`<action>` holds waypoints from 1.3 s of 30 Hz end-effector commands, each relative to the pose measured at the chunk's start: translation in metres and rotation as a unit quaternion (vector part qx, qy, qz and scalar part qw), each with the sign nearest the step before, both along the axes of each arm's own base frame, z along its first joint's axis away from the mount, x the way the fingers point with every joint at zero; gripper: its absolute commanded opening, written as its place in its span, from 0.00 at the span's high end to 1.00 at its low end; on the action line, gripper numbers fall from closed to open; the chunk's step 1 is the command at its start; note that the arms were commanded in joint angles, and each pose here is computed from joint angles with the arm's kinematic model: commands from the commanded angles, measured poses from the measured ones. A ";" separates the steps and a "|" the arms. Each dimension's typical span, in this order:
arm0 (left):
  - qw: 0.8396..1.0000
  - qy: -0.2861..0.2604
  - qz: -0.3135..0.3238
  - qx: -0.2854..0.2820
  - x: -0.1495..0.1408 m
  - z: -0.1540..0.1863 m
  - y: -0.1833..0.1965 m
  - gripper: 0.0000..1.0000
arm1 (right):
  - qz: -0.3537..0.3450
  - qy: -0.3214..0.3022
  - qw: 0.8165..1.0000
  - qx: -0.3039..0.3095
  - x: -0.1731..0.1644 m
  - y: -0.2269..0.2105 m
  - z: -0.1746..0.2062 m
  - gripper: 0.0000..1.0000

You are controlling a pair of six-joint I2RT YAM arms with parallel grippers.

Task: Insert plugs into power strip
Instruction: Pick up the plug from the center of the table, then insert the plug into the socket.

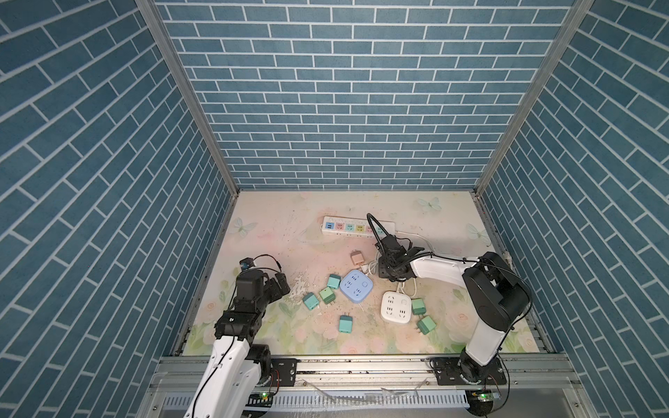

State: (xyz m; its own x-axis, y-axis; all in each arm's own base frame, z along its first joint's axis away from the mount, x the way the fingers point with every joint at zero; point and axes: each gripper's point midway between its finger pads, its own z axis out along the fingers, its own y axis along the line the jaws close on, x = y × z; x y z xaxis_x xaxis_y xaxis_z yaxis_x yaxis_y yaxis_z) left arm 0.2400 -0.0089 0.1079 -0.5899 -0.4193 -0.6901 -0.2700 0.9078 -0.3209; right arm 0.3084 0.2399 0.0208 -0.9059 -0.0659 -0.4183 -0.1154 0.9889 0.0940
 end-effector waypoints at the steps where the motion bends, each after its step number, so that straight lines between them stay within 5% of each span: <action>1: 1.000 -0.010 0.005 0.002 0.003 0.011 0.001 0.00 | 0.004 0.054 0.998 -0.031 -0.027 -0.014 -0.023 0.71; 7: 1.000 -0.016 -0.001 0.001 0.005 0.018 0.000 0.00 | 0.003 0.008 1.000 -0.004 -0.019 -0.012 0.007 0.81; 15: 0.999 -0.039 -0.007 -0.018 0.008 0.033 -0.006 0.00 | 0.046 -0.131 0.989 0.053 -0.009 -0.004 0.085 0.98; 19: 0.997 -0.022 0.053 -0.044 0.004 0.051 0.004 0.01 | 0.097 -0.223 0.965 0.096 -0.012 0.009 0.121 1.00; 25: 0.993 -0.049 -0.030 -0.101 0.009 0.078 -0.029 0.00 | 0.176 -0.326 0.924 0.097 -0.033 0.027 0.160 1.00; 31: 0.991 -0.070 -0.022 -0.110 0.015 0.074 -0.029 0.00 | 0.226 -0.400 0.881 0.112 -0.053 0.040 0.173 1.00; 34: 0.990 -0.041 -0.076 -0.115 0.016 0.069 -0.045 0.00 | 0.246 -0.415 0.870 0.103 -0.057 0.043 0.172 1.00; 39: 0.976 -0.068 -0.159 -0.134 0.018 0.078 -0.071 0.00 | 0.280 -0.412 0.864 0.074 -0.059 0.048 0.162 1.00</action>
